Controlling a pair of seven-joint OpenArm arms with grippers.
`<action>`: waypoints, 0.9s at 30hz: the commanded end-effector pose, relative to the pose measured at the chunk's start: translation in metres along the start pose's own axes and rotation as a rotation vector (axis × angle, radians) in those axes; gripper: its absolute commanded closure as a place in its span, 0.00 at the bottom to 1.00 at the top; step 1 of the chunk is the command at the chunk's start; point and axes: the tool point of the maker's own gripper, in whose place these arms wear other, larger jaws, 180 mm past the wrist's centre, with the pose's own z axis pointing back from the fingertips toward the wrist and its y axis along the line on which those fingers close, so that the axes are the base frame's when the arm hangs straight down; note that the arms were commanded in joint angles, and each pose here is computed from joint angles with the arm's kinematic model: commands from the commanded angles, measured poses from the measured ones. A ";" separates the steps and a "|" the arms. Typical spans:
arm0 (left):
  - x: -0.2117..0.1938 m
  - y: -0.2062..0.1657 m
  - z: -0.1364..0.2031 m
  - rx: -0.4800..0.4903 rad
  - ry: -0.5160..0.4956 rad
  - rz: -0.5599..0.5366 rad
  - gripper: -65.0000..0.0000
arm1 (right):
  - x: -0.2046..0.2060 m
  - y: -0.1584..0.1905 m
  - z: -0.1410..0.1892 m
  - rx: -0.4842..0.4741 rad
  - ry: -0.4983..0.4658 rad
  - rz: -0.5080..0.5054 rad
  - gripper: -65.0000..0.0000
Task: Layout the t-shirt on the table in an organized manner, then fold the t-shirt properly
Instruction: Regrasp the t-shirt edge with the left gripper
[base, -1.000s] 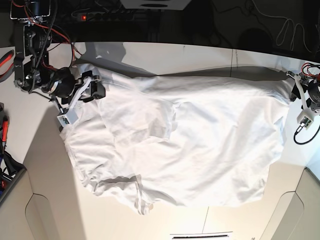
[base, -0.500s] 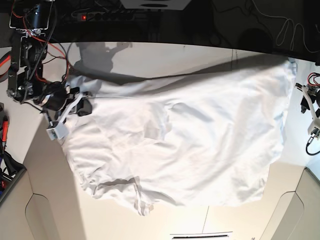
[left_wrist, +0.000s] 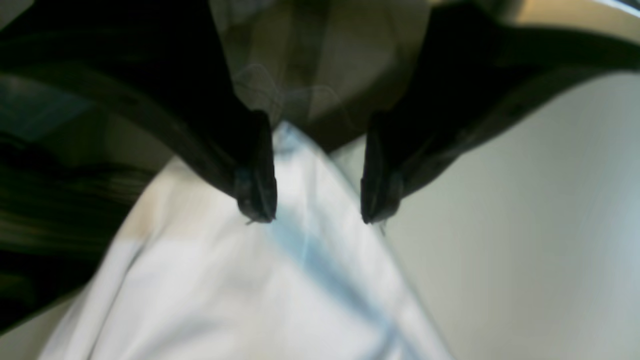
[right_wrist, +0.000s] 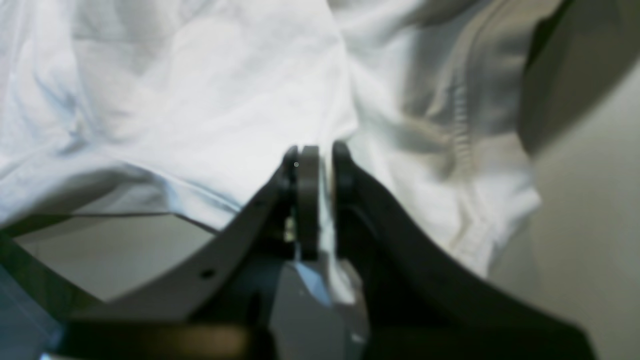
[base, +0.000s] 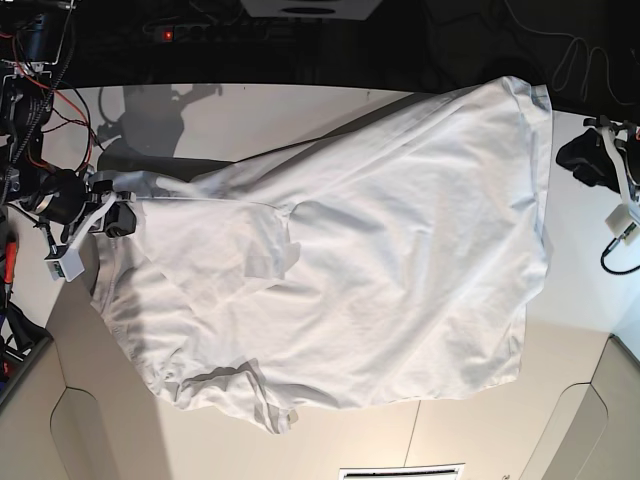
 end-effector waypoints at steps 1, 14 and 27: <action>0.006 0.006 0.007 0.027 -0.030 -0.026 0.52 | 0.017 -0.001 0.006 0.001 -0.048 0.022 1.00; -0.072 0.045 -0.014 0.230 0.088 -0.043 0.52 | 0.017 0.000 0.006 0.009 -0.052 0.017 1.00; -0.052 0.016 -0.021 0.075 -0.041 0.214 0.52 | 0.018 0.001 0.006 0.013 -0.054 0.015 1.00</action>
